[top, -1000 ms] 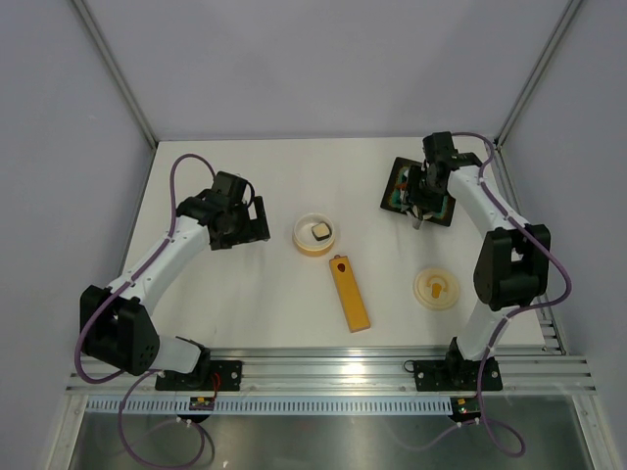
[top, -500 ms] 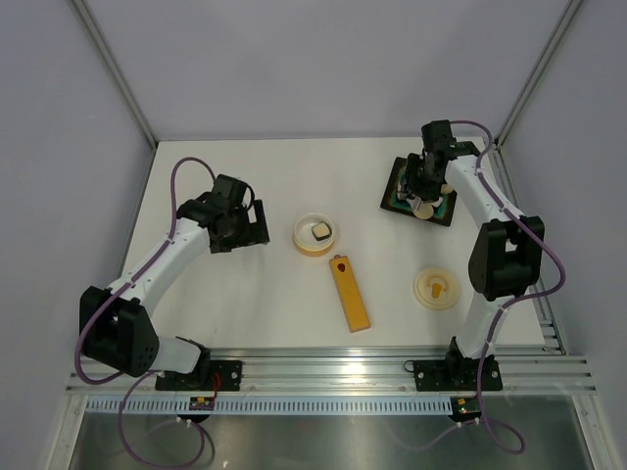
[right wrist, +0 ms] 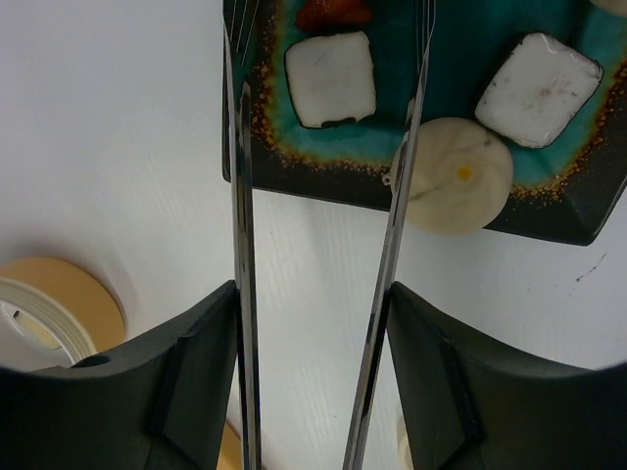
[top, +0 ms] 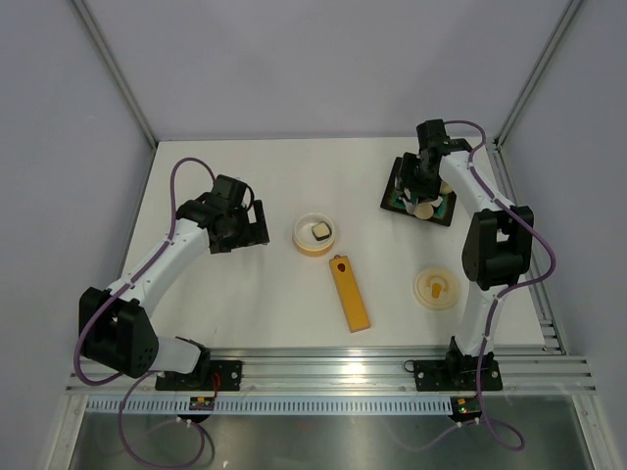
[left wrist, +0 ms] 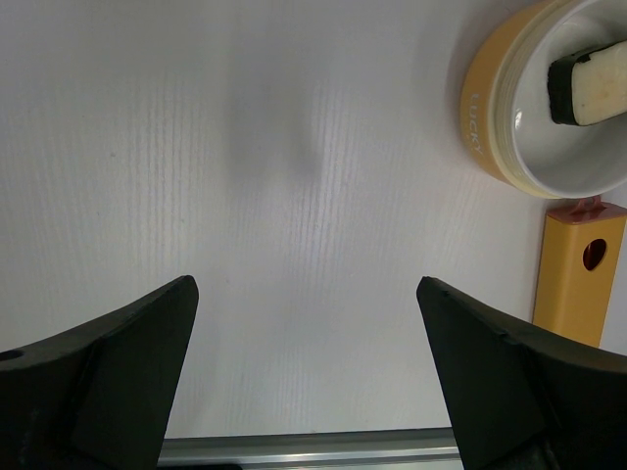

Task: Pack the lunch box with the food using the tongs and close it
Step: Pick up the fake food from the plate.

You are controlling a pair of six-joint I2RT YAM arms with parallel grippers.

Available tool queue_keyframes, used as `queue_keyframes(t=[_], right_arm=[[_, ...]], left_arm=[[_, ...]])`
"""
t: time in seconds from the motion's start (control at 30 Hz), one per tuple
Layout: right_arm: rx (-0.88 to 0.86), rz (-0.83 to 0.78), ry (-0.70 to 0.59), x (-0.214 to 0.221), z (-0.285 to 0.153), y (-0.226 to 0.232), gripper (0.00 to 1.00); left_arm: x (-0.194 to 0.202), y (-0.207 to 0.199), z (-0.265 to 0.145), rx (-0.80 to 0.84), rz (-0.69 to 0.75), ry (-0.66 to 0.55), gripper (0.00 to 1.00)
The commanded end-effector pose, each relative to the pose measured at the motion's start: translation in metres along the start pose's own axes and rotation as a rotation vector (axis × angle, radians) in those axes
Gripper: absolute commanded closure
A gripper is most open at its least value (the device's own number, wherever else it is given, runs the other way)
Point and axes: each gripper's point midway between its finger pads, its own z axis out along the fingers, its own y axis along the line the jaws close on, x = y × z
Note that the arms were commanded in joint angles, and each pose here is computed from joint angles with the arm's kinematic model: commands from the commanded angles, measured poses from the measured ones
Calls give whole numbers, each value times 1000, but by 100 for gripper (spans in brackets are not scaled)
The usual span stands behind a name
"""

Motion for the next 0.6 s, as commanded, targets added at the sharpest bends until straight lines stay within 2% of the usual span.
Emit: queue_keyframes(t=[0.0, 0.1, 0.4, 0.57], right_arm=[[7, 8, -67, -19, -5, 6, 35], [3, 12, -74, -20, -7, 6, 42], [-2, 25, -87, -14, -13, 4, 51], [-4, 31, -103, -12, -19, 3, 65]], left_arm=[[-11, -3, -8, 24, 8, -52, 1], [-12, -4, -8, 24, 8, -52, 1], [-12, -5, -7, 29, 14, -47, 1], [-11, -4, -8, 25, 19, -46, 1]])
